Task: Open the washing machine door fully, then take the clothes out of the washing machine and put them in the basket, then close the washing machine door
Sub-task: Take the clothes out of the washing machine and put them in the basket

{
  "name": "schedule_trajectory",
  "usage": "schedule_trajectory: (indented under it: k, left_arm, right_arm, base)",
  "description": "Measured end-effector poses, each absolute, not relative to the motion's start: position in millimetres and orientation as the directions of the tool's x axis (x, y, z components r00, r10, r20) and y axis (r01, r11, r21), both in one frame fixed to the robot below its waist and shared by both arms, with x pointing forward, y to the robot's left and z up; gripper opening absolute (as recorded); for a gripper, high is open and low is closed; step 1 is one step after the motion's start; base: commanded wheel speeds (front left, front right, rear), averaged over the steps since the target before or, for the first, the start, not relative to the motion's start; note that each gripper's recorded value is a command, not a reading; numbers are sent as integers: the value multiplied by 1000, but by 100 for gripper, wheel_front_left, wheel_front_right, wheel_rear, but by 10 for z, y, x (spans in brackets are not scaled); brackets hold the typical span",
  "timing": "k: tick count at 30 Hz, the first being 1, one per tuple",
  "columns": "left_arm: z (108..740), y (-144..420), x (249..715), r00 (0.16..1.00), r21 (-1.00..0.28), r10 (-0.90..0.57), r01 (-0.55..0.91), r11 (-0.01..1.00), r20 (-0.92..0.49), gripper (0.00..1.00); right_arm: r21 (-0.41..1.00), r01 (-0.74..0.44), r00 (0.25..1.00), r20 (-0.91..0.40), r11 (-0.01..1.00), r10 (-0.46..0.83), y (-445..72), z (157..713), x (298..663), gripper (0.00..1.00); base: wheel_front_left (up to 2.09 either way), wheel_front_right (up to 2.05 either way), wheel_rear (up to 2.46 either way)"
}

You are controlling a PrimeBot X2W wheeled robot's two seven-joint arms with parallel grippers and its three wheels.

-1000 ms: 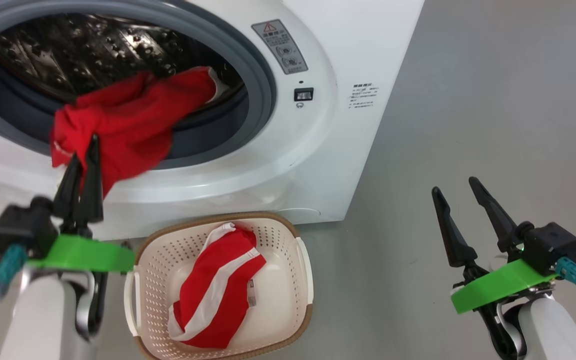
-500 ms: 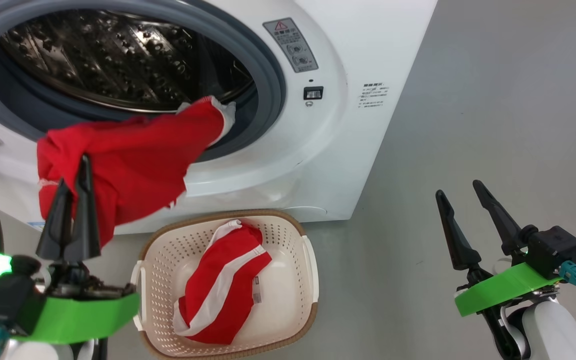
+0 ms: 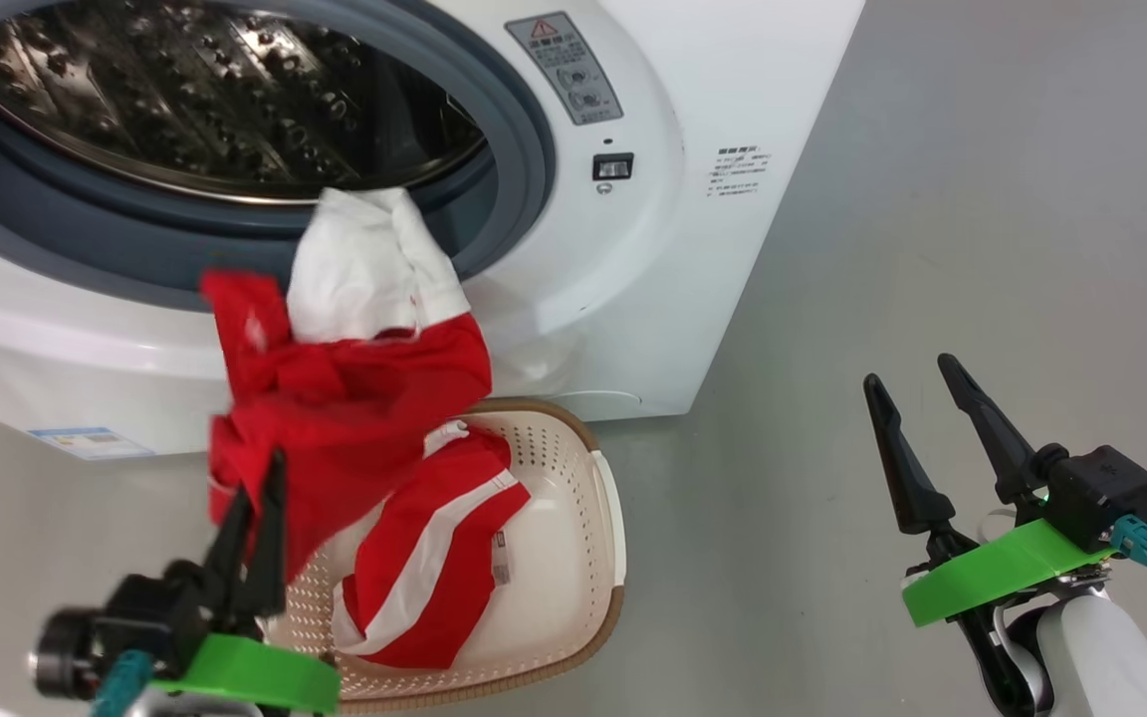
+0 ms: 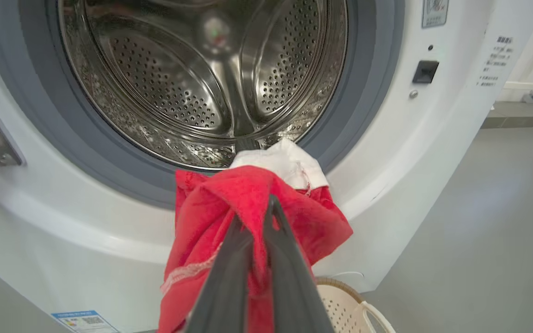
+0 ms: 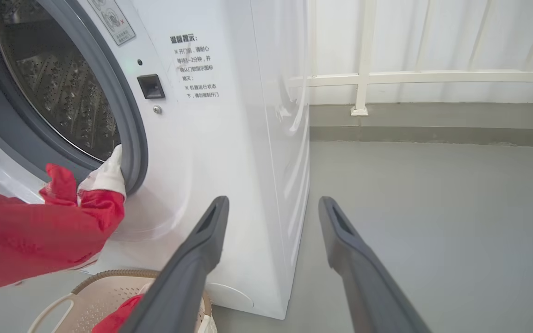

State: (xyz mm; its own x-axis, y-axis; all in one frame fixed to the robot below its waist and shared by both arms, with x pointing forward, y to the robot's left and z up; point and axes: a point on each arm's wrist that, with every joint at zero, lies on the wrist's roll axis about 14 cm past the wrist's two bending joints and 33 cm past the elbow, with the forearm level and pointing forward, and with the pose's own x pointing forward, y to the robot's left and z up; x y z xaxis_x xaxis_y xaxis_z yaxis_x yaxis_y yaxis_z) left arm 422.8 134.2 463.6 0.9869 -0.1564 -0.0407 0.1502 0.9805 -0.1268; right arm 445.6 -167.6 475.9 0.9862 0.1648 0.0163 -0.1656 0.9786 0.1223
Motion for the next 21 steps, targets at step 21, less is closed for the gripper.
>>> schedule_trajectory:
  k: [21]
  left_arm:
    - [3211,1002,4383,850,-154,-267,221,963,-453,0]
  right_arm:
    - [123,-155,988,8,980,156,-1702,4653,4678,100]
  base:
    - [0,0,0]
